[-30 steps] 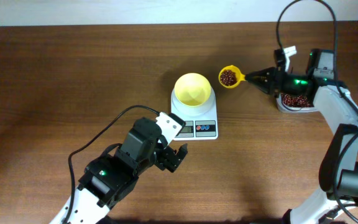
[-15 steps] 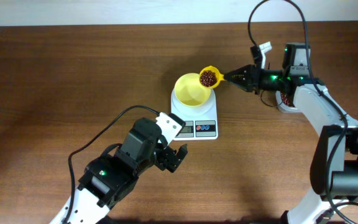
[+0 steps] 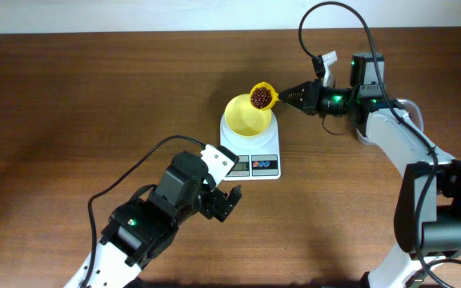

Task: Scoop item into bowl and weigh 50g on scale
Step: 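Carry the filled scoop with the right gripper over the yellow bowl, then tip the scoop with the right gripper to pour beans into the bowl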

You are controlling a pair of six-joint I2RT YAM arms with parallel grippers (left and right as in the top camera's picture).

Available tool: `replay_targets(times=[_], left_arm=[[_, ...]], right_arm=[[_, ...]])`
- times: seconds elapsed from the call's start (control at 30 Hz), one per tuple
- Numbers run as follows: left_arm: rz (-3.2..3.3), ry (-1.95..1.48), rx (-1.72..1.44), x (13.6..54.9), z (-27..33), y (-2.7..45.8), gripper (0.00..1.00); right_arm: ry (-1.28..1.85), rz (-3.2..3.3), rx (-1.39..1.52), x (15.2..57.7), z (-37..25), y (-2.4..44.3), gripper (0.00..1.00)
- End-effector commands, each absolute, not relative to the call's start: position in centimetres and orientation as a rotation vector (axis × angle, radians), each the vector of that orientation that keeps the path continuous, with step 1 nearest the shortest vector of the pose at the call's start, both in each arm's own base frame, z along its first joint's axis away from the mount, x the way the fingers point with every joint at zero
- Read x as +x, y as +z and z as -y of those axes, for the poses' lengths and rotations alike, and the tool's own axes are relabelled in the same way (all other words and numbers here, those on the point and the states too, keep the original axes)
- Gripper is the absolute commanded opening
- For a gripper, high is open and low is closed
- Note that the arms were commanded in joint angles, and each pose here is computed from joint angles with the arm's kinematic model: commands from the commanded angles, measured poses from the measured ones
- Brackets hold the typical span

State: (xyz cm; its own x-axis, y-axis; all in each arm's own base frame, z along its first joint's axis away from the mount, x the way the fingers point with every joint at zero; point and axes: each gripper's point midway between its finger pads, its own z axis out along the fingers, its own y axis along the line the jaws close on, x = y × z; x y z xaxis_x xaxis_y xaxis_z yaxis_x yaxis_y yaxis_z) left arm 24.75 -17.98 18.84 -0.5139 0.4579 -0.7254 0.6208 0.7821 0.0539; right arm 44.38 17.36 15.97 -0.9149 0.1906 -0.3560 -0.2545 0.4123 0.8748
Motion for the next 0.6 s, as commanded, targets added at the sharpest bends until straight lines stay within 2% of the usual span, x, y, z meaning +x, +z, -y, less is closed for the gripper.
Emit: replay_targets(times=[0.0,0.37,0.57], left_arm=[[-2.203,-0.27,0.829,24.5,18.1,18.4,0.99],[-2.203,-0.27,0.829,24.5,18.1,18.4,0.99],[-2.203,-0.27,0.829,24.5,18.1,18.4,0.99]], right_arm=[[1.475,-2.249,-0.137,44.5,-17.7,15.6,0.04],[1.347,-2.125,-0.491,43.7,-19.8,15.6,0.04],[1.266,-2.148,-0.493,44.1,-20.2,14.9,0.04]])
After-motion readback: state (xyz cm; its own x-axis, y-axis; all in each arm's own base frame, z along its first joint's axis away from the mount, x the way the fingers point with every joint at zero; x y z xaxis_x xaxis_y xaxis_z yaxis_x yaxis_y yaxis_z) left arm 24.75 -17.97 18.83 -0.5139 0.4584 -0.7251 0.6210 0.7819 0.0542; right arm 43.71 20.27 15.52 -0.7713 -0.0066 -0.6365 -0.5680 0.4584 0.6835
